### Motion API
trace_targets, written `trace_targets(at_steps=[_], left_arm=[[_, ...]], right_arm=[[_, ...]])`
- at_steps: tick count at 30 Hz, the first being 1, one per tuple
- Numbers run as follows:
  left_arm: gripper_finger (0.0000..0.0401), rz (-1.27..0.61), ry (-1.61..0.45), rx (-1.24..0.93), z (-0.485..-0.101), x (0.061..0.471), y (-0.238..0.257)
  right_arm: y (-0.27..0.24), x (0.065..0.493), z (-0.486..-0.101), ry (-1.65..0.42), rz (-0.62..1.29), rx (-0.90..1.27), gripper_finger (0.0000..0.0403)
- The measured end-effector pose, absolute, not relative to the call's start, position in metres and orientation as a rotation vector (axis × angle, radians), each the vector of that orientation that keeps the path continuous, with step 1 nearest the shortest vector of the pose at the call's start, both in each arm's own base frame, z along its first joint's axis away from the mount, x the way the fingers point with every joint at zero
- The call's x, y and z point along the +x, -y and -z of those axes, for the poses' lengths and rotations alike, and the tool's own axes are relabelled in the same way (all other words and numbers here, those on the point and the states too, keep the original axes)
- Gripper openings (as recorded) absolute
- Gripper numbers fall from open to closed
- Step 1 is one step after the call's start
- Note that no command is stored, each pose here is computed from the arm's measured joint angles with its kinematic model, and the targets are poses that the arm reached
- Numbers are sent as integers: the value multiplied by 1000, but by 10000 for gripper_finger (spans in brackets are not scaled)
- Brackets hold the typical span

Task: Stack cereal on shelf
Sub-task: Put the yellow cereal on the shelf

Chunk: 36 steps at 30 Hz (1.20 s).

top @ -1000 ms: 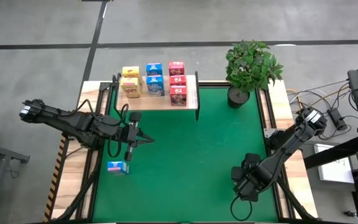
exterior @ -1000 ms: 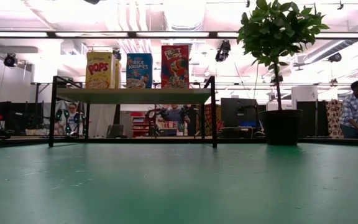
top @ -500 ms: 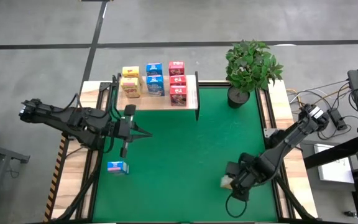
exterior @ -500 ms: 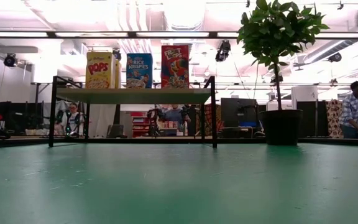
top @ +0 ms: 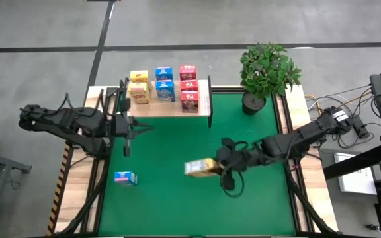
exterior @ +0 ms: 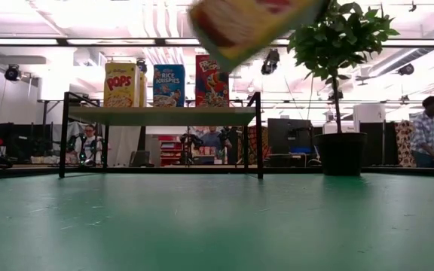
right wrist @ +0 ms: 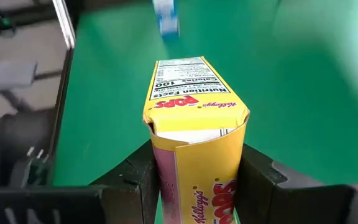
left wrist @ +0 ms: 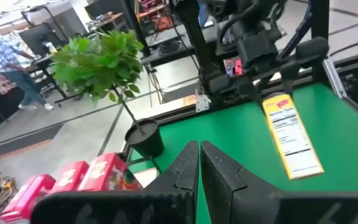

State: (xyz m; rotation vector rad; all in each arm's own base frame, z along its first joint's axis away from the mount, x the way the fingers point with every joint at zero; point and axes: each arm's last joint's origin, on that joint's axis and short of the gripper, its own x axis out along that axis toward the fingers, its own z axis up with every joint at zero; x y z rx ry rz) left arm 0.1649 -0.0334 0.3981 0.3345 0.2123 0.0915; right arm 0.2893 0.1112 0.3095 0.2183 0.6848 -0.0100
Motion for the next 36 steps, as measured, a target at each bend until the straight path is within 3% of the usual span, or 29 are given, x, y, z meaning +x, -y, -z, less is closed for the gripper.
trace_targets(at_steps=[13,25,36], left_arm=[[0,-100,-229,247,-408,139,26],[0,-101,-269,230,-400,133,25],[0,-108,-262,191,-389,126,23]], right_arm=[[-44,326,-341,-325,72,-117,145],[-14,350,-389,-267,150,-247,143],[11,387,-396,-339,199,-325,143]])
